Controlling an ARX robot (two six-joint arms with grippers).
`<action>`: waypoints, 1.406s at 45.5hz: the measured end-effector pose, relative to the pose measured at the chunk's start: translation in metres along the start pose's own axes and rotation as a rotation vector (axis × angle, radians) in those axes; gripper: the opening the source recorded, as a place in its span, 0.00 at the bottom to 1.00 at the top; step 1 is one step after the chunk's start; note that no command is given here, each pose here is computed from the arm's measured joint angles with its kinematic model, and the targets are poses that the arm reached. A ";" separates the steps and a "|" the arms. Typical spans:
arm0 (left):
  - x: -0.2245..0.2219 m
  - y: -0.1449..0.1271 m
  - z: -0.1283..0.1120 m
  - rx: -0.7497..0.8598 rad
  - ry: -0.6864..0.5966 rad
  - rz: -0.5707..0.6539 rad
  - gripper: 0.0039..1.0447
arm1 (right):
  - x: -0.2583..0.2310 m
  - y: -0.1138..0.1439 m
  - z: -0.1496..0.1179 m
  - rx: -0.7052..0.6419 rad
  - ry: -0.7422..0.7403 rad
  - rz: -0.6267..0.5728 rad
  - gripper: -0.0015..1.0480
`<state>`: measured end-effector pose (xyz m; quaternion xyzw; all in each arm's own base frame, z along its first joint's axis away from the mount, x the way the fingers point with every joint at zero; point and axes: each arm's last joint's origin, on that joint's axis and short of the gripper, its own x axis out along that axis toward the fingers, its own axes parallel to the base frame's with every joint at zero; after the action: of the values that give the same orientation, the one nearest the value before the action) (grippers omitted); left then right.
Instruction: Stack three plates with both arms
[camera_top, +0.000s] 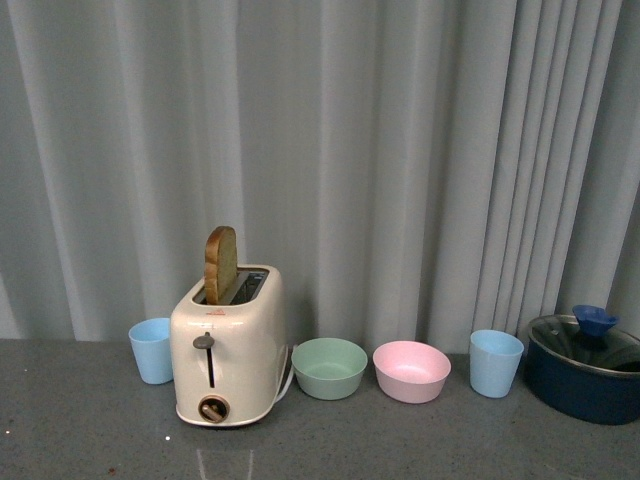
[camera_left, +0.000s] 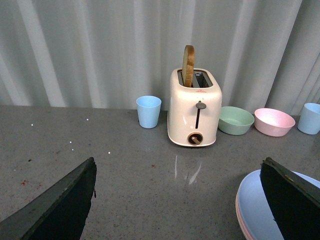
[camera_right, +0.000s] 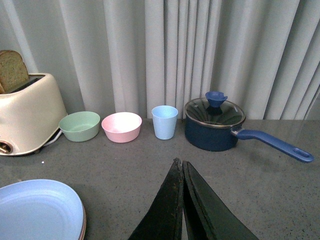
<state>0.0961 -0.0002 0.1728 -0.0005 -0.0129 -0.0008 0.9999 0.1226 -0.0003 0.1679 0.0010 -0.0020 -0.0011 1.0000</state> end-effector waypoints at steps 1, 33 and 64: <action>0.000 0.000 0.000 0.000 0.000 0.000 0.94 | 0.000 0.000 0.000 0.000 -0.002 0.000 0.03; 0.000 0.000 0.000 0.000 0.000 0.000 0.94 | -0.025 0.000 -0.002 0.000 -0.001 0.000 0.03; 0.000 0.000 0.000 0.000 -0.001 0.000 0.94 | -0.025 0.000 -0.002 -0.002 0.002 0.001 0.91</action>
<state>0.0960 -0.0001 0.1729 -0.0005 -0.0133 -0.0008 0.9999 0.0976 -0.0002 0.1654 0.0001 -0.0012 -0.0008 1.0000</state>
